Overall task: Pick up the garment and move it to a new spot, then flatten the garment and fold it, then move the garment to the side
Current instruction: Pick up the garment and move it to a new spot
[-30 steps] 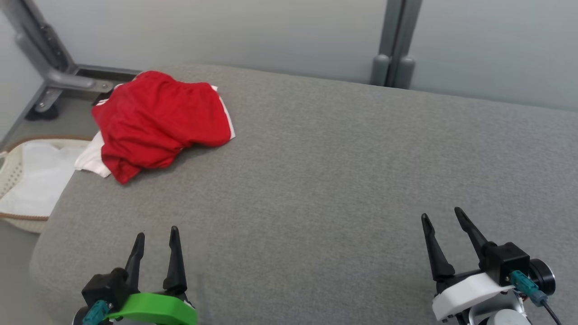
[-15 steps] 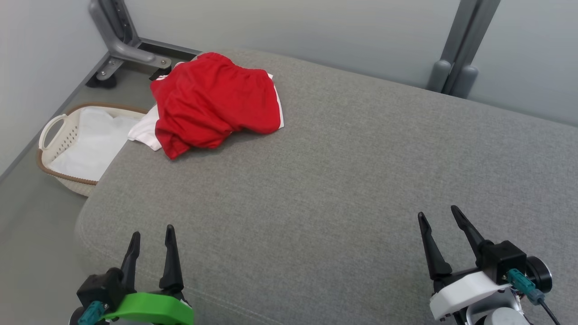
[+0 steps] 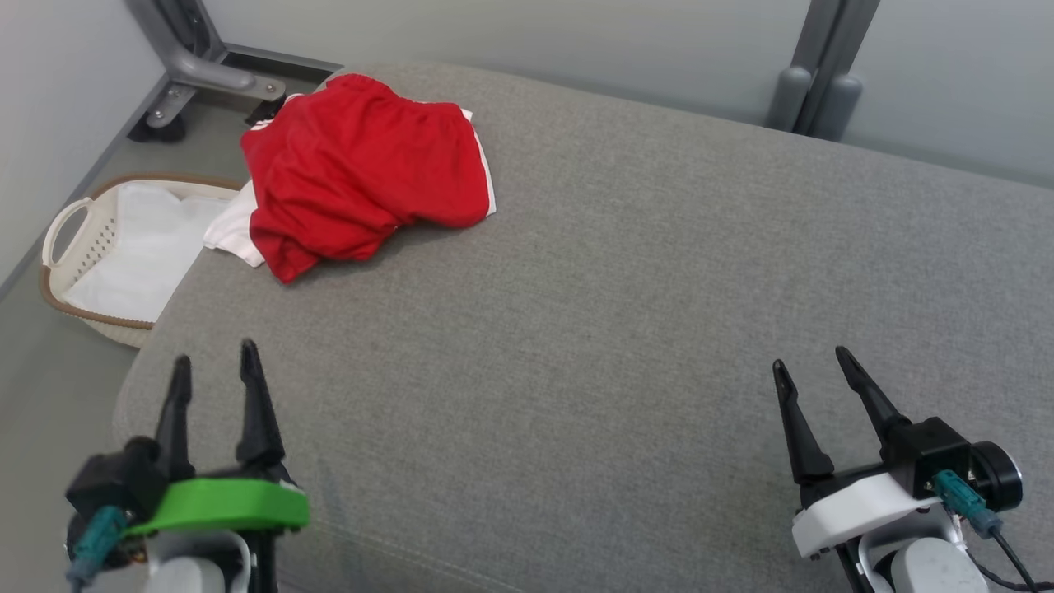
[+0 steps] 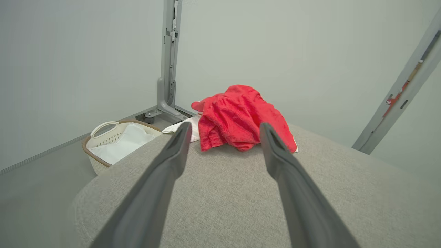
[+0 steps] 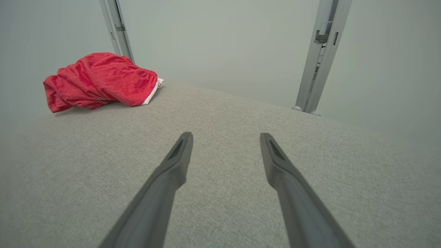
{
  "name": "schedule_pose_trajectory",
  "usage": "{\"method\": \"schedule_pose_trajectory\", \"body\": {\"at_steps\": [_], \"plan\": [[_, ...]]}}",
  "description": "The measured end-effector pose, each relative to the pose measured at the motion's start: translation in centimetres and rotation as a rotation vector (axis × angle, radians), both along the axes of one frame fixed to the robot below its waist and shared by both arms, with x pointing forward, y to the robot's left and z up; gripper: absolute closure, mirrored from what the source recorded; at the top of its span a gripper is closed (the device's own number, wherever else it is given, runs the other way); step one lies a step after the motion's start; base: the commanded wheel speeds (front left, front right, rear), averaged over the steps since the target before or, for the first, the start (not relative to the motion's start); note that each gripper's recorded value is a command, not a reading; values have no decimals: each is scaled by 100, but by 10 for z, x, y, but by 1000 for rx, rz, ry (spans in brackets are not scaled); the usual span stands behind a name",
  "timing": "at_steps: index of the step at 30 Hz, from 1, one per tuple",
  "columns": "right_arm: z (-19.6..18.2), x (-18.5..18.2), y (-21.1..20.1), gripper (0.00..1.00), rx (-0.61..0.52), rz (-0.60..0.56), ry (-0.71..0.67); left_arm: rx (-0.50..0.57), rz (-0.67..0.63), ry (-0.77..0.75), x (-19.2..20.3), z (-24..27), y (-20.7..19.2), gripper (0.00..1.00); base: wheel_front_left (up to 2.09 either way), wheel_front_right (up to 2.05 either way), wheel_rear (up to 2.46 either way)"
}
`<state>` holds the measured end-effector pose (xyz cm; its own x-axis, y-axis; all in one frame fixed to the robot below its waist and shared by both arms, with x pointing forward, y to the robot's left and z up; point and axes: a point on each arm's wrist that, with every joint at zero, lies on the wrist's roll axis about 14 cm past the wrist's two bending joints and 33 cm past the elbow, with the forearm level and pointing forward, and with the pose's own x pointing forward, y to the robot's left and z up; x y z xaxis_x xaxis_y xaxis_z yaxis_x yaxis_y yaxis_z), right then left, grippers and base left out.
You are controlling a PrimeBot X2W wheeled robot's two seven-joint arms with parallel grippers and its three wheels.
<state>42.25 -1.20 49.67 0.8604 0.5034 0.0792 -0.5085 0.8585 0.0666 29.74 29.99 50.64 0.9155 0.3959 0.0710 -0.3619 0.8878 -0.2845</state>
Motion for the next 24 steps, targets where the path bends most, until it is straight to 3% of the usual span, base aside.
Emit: {"method": "schedule_pose_trajectory", "body": {"at_steps": [11, 19, 24], "plan": [[-2, 32, -2, 0, -33, -22, -46, 323, 40, -186, 82, 120, 73, 0, 0, 0, 0], [-26, 54, -6, 0, -81, -33, -35, 277, -11, -52, 164, 113, 94, 0, 0, 0, 0], [-50, 64, -16, 0, -100, -56, 4, 147, -90, 182, 208, 41, 85, 0, 0, 0, 0]]}}
